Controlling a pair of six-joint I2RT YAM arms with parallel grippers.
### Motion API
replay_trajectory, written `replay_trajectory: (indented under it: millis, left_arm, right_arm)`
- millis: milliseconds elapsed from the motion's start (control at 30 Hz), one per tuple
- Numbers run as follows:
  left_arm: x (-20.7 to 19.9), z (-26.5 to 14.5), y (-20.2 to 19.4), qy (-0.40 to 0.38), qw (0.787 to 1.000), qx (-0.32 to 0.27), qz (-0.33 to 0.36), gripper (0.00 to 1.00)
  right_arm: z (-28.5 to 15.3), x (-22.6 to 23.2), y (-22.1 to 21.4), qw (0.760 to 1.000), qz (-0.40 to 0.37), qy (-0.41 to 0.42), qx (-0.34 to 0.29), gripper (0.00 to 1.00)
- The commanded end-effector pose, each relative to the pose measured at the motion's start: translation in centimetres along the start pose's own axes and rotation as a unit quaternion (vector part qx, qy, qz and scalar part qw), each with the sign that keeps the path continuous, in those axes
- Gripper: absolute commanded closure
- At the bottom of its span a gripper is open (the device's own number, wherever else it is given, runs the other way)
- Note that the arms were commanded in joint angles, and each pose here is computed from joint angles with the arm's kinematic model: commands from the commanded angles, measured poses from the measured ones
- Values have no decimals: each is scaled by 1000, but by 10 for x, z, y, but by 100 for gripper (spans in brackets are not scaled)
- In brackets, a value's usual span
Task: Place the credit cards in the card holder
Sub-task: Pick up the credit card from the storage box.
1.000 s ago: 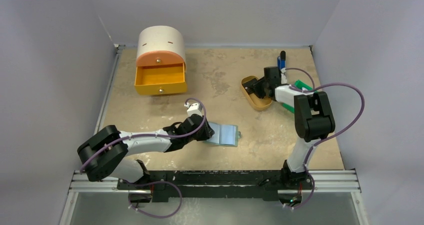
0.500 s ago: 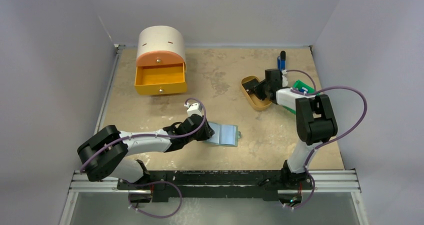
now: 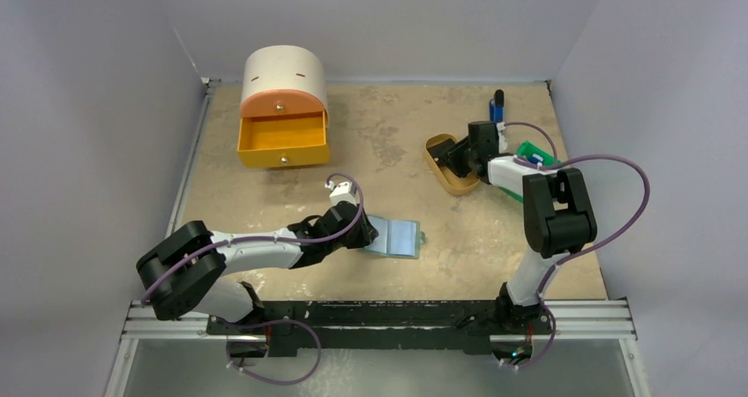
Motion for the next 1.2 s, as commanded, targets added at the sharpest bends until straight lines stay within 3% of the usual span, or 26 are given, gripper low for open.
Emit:
replay_trajectory:
  millis: [0, 1167]
  left_arm:
    - [-6, -2, 9, -11, 1000, -20, -7, 79]
    - [-5, -5, 8, -14, 1000, -20, -17, 80]
  right_arm:
    - [-5, 17, 2, 1000, -6, 18, 4, 60]
    - [-29, 11, 2, 999, -17, 32, -1, 93]
Point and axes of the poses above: each gripper's point midway between its finger pads, its own z axis out along the fingers, its own x axis along the line the jaws close on, y = z × x, the point moved 1 cm from there along -z, back along the fingers, and after that the axes turned 7 degrees about z, right-handed, at the moved point
